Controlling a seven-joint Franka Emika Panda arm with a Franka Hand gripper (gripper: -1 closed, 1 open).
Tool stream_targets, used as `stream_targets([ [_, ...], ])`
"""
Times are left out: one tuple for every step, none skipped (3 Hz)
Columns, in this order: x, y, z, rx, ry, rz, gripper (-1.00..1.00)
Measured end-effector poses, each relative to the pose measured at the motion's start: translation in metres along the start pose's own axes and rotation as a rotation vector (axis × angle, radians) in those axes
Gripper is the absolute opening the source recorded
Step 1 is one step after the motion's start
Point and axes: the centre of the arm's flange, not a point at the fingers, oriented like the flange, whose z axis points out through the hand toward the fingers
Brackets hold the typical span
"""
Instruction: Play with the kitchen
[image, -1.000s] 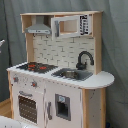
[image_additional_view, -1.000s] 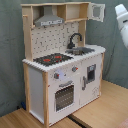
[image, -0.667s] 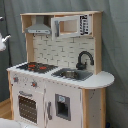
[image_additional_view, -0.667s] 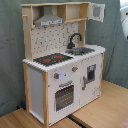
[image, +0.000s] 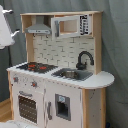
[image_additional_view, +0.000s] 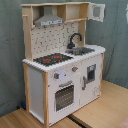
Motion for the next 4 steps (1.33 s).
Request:
stream_targets([
  [0.001,-0.014,0.028,0.028,-0.014,0.03,1.0],
  [0.001,-0.028,0.051,0.061,-0.011,0.072,1.0],
  [0.001,-0.038,0.071,0.101,-0.002,0.125,1.0],
  [0.001,-0.047,0.089,0.144,0.011,0.174,1.0],
])
